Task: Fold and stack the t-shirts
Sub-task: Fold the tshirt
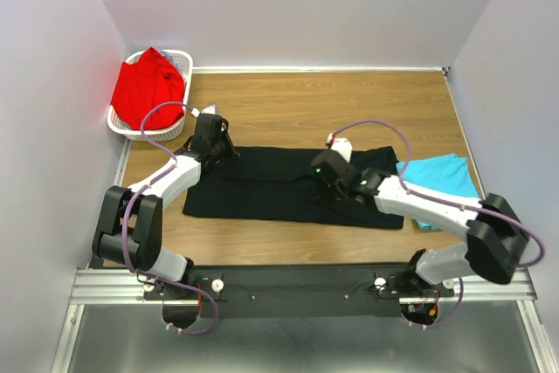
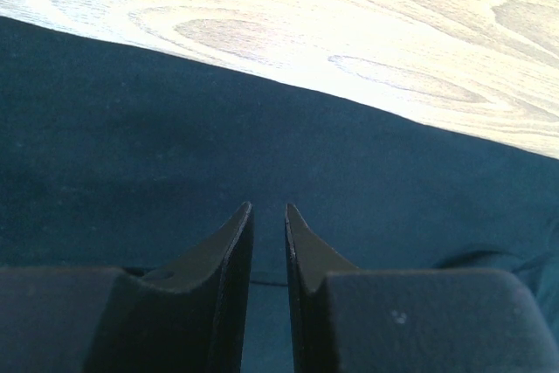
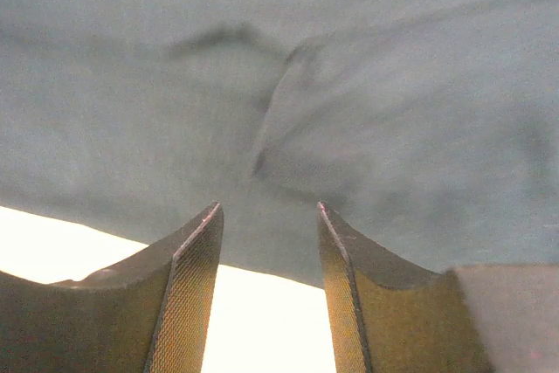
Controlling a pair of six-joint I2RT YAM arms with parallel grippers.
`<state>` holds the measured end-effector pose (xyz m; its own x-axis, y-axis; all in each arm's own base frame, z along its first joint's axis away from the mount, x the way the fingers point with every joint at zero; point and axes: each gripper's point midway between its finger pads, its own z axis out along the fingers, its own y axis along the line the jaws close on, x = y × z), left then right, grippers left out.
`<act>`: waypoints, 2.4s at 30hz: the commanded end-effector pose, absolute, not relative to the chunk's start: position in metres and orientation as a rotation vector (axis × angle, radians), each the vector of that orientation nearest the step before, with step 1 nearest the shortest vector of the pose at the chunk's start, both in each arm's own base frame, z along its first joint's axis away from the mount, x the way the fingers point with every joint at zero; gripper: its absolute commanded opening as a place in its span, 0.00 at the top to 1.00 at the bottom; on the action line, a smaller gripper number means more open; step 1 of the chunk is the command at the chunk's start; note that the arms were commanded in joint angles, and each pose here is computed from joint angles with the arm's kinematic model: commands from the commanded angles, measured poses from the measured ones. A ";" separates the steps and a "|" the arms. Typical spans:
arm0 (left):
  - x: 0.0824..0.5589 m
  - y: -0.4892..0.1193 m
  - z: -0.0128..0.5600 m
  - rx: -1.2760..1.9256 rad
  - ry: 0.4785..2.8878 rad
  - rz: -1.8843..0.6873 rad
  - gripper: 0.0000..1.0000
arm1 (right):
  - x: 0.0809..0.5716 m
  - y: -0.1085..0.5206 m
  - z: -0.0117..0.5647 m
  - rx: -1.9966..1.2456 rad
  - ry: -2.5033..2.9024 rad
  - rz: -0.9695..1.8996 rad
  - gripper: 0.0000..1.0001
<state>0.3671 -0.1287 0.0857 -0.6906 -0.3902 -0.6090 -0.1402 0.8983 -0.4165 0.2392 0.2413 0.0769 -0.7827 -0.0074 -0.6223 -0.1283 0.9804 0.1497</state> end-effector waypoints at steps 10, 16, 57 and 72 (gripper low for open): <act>0.369 -0.139 0.084 -0.384 2.355 -0.471 0.72 | 0.328 0.071 0.099 0.448 2.339 0.084 0.49; 0.372 -0.150 0.086 -0.371 2.364 -0.534 0.72 | 0.341 0.045 0.073 0.552 2.371 0.153 0.54; 0.375 -0.148 0.079 -0.430 2.372 -0.517 0.72 | 0.306 0.039 0.046 0.618 2.398 0.180 1.00; 0.368 -0.114 0.069 -0.597 2.363 -0.442 0.72 | 0.295 0.031 0.019 0.657 2.472 0.100 0.98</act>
